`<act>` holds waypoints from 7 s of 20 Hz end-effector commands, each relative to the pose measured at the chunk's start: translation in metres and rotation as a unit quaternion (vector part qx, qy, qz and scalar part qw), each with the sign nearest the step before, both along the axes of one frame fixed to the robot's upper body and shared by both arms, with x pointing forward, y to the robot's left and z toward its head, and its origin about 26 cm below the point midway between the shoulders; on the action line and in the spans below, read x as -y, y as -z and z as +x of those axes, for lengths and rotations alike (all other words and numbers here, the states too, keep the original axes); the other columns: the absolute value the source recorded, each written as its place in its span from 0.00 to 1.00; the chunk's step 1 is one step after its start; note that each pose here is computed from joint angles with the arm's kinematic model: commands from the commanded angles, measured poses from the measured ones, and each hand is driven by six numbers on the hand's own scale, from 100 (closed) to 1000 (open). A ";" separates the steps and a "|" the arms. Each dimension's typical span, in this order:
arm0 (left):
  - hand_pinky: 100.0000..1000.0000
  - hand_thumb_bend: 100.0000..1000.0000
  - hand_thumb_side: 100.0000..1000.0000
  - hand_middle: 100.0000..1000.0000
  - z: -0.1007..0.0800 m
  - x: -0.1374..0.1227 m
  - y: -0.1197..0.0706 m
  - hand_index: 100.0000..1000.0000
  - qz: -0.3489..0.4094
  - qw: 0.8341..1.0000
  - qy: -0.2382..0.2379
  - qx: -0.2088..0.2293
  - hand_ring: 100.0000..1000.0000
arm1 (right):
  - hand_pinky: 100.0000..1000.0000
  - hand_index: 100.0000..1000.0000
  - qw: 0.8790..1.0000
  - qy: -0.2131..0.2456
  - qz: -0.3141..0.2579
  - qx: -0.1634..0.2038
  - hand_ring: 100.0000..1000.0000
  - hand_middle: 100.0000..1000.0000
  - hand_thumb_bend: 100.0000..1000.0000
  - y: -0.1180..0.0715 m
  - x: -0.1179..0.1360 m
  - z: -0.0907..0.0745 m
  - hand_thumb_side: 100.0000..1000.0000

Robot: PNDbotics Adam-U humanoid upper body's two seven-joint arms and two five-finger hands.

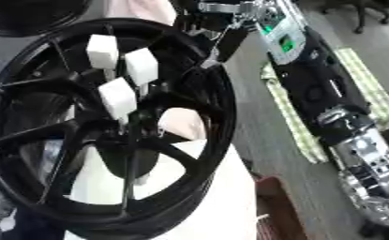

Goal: Pull the pin out of the wheel hub.

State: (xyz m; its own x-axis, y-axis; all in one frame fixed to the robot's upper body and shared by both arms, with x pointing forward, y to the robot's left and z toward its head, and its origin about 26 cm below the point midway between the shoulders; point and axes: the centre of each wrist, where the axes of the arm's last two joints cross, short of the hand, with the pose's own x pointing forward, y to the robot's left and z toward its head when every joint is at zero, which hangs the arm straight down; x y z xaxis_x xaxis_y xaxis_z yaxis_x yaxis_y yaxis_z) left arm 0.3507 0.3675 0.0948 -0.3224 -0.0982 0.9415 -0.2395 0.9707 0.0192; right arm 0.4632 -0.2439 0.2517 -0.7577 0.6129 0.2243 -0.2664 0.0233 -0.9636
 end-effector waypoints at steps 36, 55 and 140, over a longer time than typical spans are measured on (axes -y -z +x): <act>0.59 0.00 0.76 0.38 0.005 0.022 -0.018 0.68 -0.019 1.000 0.017 0.016 0.53 | 0.62 0.79 0.995 -0.021 0.015 -0.100 0.70 0.66 0.55 -0.017 -0.020 -0.010 0.10; 0.59 0.00 0.76 0.38 0.005 0.025 -0.020 0.68 -0.026 0.999 0.017 0.019 0.53 | 0.58 0.76 0.995 0.003 0.039 -0.090 0.65 0.60 0.53 -0.020 -0.032 -0.019 0.06; 0.58 0.00 0.75 0.36 -0.007 0.005 -0.020 0.67 -0.009 1.000 -0.022 0.008 0.52 | 0.51 0.44 0.924 0.242 0.296 0.017 0.49 0.15 0.34 -0.130 0.167 -0.119 0.00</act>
